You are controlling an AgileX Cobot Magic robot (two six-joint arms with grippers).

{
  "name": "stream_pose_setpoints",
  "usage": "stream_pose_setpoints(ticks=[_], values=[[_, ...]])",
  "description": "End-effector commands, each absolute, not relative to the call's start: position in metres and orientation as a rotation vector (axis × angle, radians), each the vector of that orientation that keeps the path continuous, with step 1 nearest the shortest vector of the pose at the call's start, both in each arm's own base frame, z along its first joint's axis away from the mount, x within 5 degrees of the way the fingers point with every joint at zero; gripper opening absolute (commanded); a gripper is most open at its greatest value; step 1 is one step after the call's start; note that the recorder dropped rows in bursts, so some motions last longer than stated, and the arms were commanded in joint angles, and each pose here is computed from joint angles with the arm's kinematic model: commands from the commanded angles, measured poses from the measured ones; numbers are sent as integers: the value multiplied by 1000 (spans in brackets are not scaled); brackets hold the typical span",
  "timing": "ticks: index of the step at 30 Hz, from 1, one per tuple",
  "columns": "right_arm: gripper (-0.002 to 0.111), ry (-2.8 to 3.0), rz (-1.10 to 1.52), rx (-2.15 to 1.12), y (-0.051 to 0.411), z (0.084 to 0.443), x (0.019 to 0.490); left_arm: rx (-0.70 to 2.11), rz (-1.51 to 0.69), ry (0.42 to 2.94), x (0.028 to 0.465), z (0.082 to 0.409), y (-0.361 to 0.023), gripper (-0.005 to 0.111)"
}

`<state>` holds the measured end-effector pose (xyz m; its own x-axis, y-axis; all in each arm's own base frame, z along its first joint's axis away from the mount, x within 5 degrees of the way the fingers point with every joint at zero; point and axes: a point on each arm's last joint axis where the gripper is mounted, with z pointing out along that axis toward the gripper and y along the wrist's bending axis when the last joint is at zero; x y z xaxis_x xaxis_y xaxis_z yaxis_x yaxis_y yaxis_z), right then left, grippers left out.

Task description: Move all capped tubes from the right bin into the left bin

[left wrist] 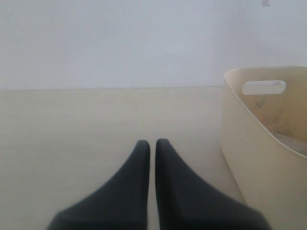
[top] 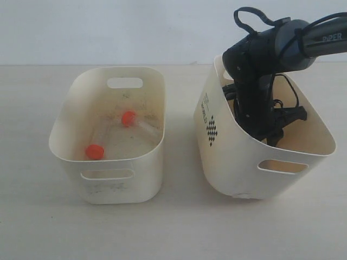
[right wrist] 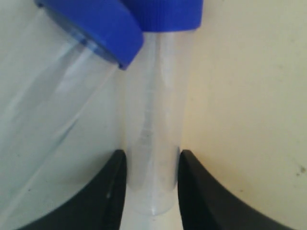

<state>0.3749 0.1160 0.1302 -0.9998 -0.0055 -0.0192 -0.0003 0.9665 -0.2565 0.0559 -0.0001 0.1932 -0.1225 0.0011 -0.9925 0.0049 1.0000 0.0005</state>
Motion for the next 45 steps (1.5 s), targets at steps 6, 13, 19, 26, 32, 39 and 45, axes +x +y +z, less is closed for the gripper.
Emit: stream_pose_setpoints(ticks=[6,13,19,26,32,39,45], values=[[0,3002,-201,46,125,150,377,-8,-16,1686,56,195,0,4],[0,2970,-272,19,119,165,375,-8,-16,1686,56,195,0,4],[0,2989,-319,16,116,166,373,-8,-16,1686,56,195,0,4],[0,2930,-277,19,116,185,372,-8,-16,1686,56,195,0,4],[0,2840,-222,19,115,212,370,-8,-16,1686,56,195,0,4],[0,2747,-160,19,113,244,364,-8,-16,1686,56,195,0,4],[0,2614,116,43,121,290,349,-8,-16,1686,56,195,0,4]])
